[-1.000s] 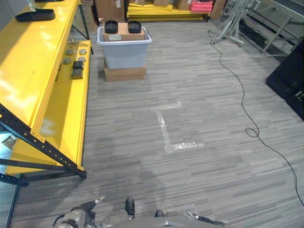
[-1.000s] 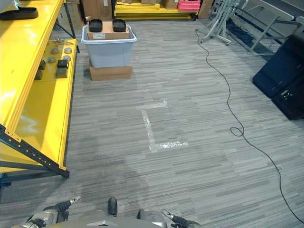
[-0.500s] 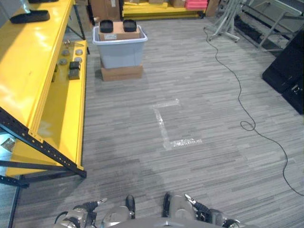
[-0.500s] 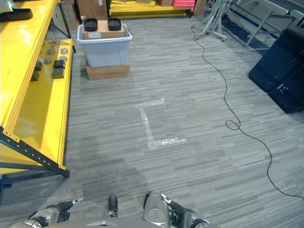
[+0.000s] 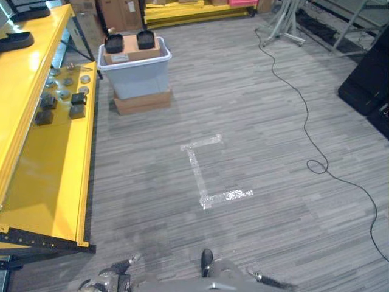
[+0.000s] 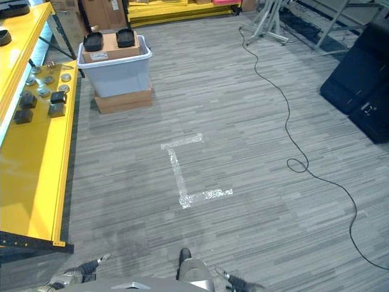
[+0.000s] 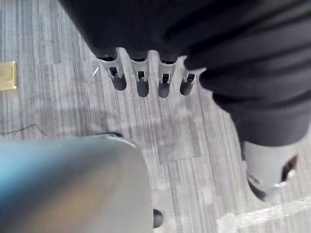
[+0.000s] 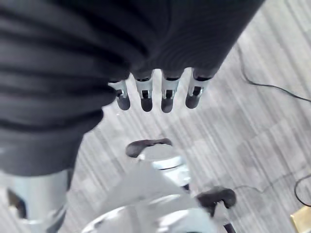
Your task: Move parts from the plastic box to the shelf.
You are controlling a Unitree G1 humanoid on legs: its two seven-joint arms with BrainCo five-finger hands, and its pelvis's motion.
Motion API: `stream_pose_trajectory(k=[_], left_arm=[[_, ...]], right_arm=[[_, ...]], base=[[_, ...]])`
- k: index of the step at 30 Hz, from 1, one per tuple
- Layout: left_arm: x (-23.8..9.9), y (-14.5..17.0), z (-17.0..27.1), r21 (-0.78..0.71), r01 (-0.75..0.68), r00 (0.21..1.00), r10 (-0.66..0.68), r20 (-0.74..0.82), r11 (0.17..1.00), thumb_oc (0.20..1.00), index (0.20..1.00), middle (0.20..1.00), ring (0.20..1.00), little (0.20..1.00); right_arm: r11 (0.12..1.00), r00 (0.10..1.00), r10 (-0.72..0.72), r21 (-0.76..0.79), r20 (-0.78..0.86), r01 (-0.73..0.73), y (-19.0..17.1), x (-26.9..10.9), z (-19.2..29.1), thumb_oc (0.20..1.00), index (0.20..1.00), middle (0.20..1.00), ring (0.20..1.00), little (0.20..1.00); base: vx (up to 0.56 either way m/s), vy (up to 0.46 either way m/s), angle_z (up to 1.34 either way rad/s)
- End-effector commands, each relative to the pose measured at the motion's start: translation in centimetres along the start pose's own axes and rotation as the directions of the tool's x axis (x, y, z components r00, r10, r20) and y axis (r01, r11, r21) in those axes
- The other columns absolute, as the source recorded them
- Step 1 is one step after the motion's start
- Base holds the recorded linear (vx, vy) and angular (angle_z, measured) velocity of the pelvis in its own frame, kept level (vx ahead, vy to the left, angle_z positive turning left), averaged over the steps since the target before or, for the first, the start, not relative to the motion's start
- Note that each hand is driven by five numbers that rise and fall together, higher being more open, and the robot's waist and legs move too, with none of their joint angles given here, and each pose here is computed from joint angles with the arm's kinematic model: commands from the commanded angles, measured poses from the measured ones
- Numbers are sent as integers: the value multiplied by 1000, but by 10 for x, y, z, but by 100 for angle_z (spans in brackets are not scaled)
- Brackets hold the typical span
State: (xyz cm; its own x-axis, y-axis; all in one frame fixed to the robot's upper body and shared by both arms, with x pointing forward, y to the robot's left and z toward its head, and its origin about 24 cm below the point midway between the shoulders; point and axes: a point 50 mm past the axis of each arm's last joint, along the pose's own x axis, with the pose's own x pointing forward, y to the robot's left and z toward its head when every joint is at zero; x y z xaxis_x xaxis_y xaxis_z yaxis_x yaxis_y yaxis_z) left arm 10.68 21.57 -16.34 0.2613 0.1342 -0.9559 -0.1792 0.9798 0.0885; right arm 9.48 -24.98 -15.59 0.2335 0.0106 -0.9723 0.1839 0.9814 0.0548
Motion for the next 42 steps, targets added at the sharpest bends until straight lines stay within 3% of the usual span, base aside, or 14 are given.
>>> stream_pose_trajectory(k=[1, 4, 9, 14, 18, 23, 29, 37, 40, 42], left_arm=[[-1, -3, 21, 116, 27, 997, -34, 65, 993, 1000, 1000, 1000, 1000, 1000], [-1, 8, 2, 130, 0, 1000, -3, 18, 991, 1000, 1000, 1000, 1000, 1000], [-2, 24, -21, 138, -56, 997, 63, -47, 989, 1000, 1000, 1000, 1000, 1000], [-2, 31, -5, 207, -98, 995, 103, -13, 973, 1000, 1000, 1000, 1000, 1000], [-3, 32, 20, 152, -130, 990, 120, 74, 980, 1000, 1000, 1000, 1000, 1000], [-4, 17, 50, 107, -110, 985, 94, 148, 988, 1000, 1000, 1000, 1000, 1000], [-2, 11, 42, 78, -91, 991, 82, 101, 993, 1000, 1000, 1000, 1000, 1000], [0, -2, 11, 128, -47, 999, 47, 2, 991, 1000, 1000, 1000, 1000, 1000], [0, 5, -1, 131, -61, 998, 63, -15, 990, 1000, 1000, 1000, 1000, 1000], [-1, 14, -11, 146, -81, 996, 86, -29, 986, 1000, 1000, 1000, 1000, 1000]], right_arm=[[998, 997, -49, -43, 51, 51, -17, -5, 7, 1000, 1000, 1000, 1000, 1000], [999, 989, -11, -34, 144, 16, -9, -6, 30, 1000, 1000, 1000, 1000, 1000], [998, 999, 46, -31, 9, -45, -2, -1, 3, 1000, 1000, 1000, 1000, 1000], [997, 997, 75, -8, -29, -75, 12, 3, -16, 1000, 1000, 1000, 1000, 1000], [994, 995, 93, -51, -38, -95, 20, 5, -19, 1000, 1000, 1000, 1000, 1000], [994, 994, 63, -89, -85, -70, 6, 1, -34, 1000, 1000, 1000, 1000, 1000], [997, 995, 23, -75, -94, -30, -3, -1, -35, 1000, 1000, 1000, 1000, 1000], [996, 993, -18, -82, 114, 27, -10, -4, 15, 1000, 1000, 1000, 1000, 1000], [1000, 976, -8, -5, 216, 9, -8, -7, 34, 1000, 1000, 1000, 1000, 1000], [999, 973, 4, -48, 231, 7, -7, -7, 39, 1000, 1000, 1000, 1000, 1000]], base=[[362, -107, -8], [625, 142, -16], [612, 282, -78], [324, 218, 2], [316, 32, 32], [557, -83, 27], [448, -191, 60], [337, -186, 20], [312, 117, 14], [382, 239, -16]])
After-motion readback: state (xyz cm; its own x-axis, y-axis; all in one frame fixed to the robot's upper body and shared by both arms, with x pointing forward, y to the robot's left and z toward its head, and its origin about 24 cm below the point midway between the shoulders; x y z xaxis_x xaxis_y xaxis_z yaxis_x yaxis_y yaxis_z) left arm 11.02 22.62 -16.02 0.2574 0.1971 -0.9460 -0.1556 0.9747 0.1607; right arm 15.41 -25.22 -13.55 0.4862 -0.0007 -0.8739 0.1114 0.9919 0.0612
